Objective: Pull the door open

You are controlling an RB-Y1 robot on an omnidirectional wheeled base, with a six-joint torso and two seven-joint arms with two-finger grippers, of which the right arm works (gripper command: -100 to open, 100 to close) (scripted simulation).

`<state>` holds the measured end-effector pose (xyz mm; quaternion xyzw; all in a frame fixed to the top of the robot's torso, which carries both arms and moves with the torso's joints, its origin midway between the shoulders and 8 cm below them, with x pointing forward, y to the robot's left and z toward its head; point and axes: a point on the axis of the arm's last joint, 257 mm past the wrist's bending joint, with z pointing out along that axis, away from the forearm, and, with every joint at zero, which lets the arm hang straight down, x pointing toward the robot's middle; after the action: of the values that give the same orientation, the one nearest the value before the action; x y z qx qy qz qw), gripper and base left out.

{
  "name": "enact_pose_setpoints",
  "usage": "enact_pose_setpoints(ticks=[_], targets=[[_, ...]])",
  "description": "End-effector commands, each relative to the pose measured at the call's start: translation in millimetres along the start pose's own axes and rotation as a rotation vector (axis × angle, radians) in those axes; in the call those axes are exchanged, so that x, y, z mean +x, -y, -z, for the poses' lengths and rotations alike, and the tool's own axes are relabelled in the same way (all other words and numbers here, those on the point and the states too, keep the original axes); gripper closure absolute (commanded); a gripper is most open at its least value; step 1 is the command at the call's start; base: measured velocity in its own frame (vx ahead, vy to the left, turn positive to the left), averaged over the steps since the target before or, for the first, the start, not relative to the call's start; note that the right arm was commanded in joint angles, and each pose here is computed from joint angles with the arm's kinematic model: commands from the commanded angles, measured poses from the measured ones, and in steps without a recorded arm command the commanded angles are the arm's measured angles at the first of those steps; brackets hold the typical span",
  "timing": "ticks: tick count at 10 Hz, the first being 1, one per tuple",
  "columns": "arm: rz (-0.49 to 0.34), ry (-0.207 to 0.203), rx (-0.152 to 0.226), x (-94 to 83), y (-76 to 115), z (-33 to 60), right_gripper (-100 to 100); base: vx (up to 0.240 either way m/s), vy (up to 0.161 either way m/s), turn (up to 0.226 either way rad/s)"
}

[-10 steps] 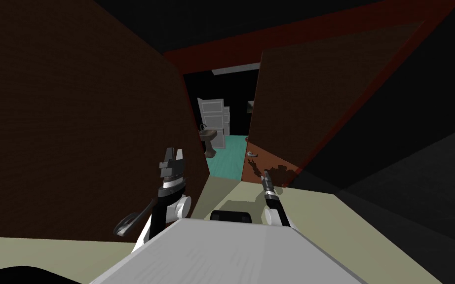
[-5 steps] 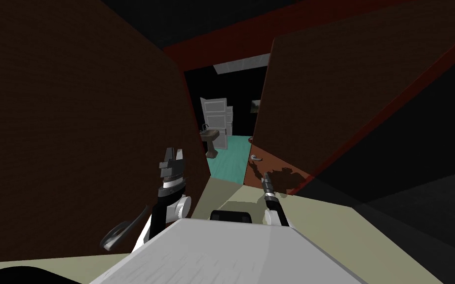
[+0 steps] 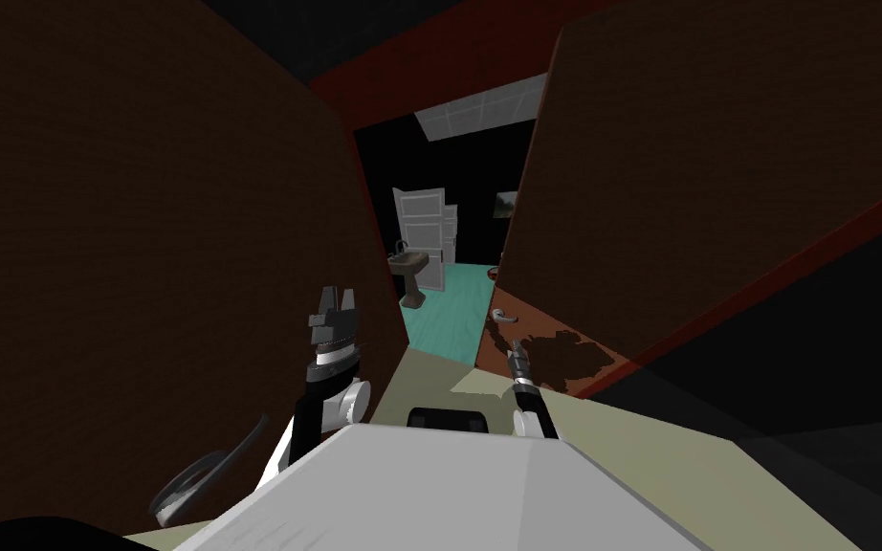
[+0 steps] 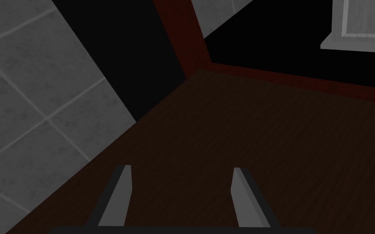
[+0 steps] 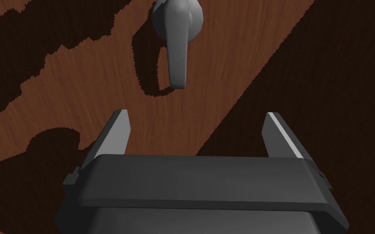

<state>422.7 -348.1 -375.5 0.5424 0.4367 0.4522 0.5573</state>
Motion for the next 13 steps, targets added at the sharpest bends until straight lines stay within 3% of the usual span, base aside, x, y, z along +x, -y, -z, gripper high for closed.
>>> enact_pose_setpoints(ticks=[1,4,5,7,10,11,13], targets=[[0.002,0.007,0.012,-2.5,6.6,1.5,-100,0.116,-0.078,0.063],[0.003,0.012,0.023,-4.2,11.7,2.7,-100,0.073,-0.059,0.048],[0.003,0.036,0.028,-29.8,15.3,8.0,-100,0.125,0.064,0.182],[0.003,0.043,0.029,-37.6,16.1,9.7,-100,0.154,0.098,0.078],[0.003,0.095,0.033,-92.5,18.3,22.3,-100,0.168,0.056,0.172],[0.003,0.095,0.033,-92.5,18.3,22.3,-100,0.145,-0.014,0.022],[0.004,0.127,0.031,-125.9,16.6,30.6,-100,0.128,-0.037,0.131]])
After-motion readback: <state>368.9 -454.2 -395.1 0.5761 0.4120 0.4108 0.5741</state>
